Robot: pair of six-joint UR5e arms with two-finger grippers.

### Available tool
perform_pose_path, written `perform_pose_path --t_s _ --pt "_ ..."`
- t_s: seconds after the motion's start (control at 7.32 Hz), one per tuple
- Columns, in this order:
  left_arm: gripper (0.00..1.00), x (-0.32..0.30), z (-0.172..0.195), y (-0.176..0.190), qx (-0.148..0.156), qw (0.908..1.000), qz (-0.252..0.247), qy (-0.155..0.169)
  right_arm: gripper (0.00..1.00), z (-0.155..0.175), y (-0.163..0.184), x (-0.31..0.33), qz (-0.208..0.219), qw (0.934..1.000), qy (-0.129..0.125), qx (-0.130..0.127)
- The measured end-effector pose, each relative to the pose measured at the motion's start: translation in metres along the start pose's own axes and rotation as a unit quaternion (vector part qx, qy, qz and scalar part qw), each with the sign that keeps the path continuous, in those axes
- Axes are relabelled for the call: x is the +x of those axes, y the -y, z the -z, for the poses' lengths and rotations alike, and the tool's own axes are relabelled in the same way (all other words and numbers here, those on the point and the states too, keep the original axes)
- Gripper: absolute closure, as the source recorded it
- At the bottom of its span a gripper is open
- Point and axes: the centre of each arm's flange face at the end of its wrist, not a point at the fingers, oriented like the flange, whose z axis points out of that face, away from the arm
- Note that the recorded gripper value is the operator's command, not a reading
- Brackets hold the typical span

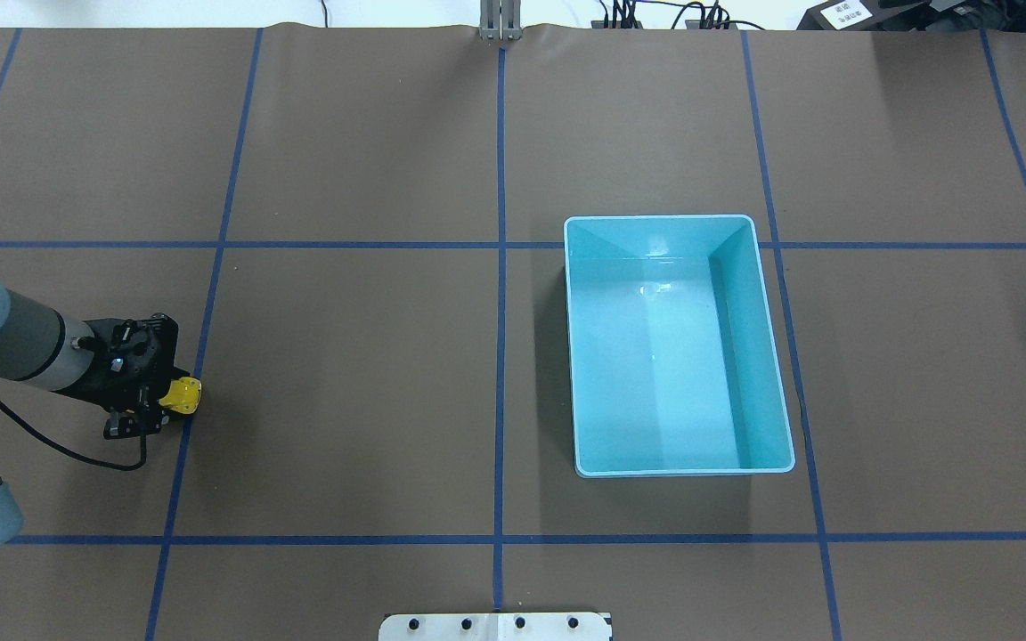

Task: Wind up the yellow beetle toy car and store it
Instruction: 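Pull the car backward toward the robot with the left gripper to wind it, then release the car with the left gripper so it rolls toward the bin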

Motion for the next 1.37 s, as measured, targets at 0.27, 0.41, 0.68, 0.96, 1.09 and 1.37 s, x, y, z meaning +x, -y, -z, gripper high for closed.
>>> perform_pose_path --t_s 0.27,0.41,0.68,0.96,1.09,1.37 --pt "0.74 -0.001 0.003 -0.031 0.016 0.9999 0.004 -0.005 0.00 0.000 0.000 0.000 0.000 1.0000 0.001 0.000" --pt "0.74 -0.002 0.003 -0.048 0.023 0.9997 0.007 -0.007 0.00 0.000 0.000 0.000 0.000 1.0000 0.001 0.000" --pt "0.73 -0.002 0.007 -0.074 0.028 0.9995 0.012 -0.008 0.00 -0.003 -0.004 0.003 -0.003 1.0000 0.000 -0.004" --pt "0.73 -0.005 0.007 -0.096 0.037 0.9992 0.016 -0.009 0.00 -0.003 -0.005 0.003 -0.003 1.0000 0.000 -0.004" --pt "0.71 -0.008 0.006 -0.110 0.045 0.9988 0.018 -0.011 0.00 -0.003 -0.005 0.003 -0.002 1.0000 0.000 -0.004" --pt "0.69 -0.011 0.009 -0.138 0.051 0.9981 0.030 -0.016 0.00 -0.003 -0.005 0.003 -0.002 1.0000 0.000 -0.003"
